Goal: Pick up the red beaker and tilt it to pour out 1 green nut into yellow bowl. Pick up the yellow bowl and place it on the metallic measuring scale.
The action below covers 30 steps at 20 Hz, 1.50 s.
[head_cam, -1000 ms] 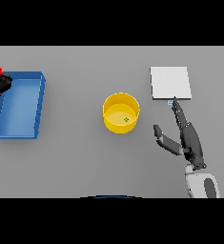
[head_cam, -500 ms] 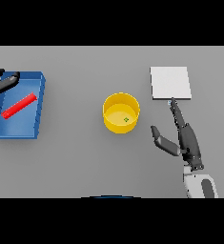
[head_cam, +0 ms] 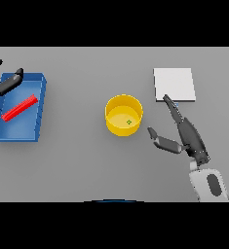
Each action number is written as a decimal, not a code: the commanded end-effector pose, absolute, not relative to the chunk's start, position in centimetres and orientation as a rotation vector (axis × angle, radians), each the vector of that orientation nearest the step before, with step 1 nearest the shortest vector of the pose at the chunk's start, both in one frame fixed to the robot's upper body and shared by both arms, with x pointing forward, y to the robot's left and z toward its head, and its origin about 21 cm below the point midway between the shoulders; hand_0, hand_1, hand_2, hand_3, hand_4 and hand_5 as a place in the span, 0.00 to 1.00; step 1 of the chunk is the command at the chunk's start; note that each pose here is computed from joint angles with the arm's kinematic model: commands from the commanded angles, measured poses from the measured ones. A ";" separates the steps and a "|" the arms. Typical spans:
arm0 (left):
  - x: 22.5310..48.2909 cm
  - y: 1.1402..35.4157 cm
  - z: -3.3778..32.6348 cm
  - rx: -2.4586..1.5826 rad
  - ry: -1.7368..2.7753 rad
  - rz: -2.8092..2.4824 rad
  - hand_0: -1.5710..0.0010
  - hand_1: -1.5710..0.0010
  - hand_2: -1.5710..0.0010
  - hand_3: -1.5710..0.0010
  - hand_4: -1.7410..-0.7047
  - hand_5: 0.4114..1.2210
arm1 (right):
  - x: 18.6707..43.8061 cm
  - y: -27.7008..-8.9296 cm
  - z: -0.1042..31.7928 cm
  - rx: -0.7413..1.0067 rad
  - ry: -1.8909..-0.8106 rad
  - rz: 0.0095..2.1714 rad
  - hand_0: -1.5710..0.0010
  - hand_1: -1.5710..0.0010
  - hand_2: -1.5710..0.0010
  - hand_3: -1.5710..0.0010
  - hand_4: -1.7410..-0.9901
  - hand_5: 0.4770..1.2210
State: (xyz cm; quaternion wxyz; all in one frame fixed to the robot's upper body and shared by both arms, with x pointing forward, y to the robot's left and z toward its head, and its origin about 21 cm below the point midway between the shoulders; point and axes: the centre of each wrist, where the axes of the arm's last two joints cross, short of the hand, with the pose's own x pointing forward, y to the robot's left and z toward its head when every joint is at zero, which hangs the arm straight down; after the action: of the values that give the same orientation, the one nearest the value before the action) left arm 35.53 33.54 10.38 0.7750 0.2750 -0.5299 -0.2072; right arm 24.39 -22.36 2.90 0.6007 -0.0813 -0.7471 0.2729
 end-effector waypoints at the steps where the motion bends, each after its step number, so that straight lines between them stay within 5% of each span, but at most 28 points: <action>1: 35.4 33.2 10.5 0.588 -1.157 -0.445 0.99 0.99 0.99 0.99 0.91 0.31 | 25.0 -22.0 3.4 -0.223 -1.710 0.735 1.00 1.00 1.00 1.00 0.85 0.25; 12: 35.2 33.5 10.3 0.568 -1.139 -0.448 1.00 1.00 1.00 1.00 0.90 0.34 | 30.2 -18.8 6.6 -0.405 -1.600 1.656 1.00 1.00 1.00 1.00 0.77 0.22; 24: 35.0 33.6 10.2 0.572 -1.136 -0.452 1.00 1.00 1.00 1.00 0.90 0.36 | 33.7 -14.1 5.7 -0.325 -1.347 2.043 1.00 1.00 1.00 1.00 0.77 0.26; 30: 35.1 33.9 10.8 0.577 -1.140 -0.461 1.00 1.00 1.00 1.00 0.91 0.36 | 34.9 -13.3 4.7 -0.325 -1.243 2.116 1.00 1.00 1.00 0.99 0.74 0.28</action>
State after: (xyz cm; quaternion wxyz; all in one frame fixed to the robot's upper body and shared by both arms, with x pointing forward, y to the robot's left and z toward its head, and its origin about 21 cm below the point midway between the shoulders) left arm 35.10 33.87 10.82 0.7778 0.2670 -0.5275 -0.2133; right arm 34.86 -13.35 4.70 0.3271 -0.1246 -0.4743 0.8078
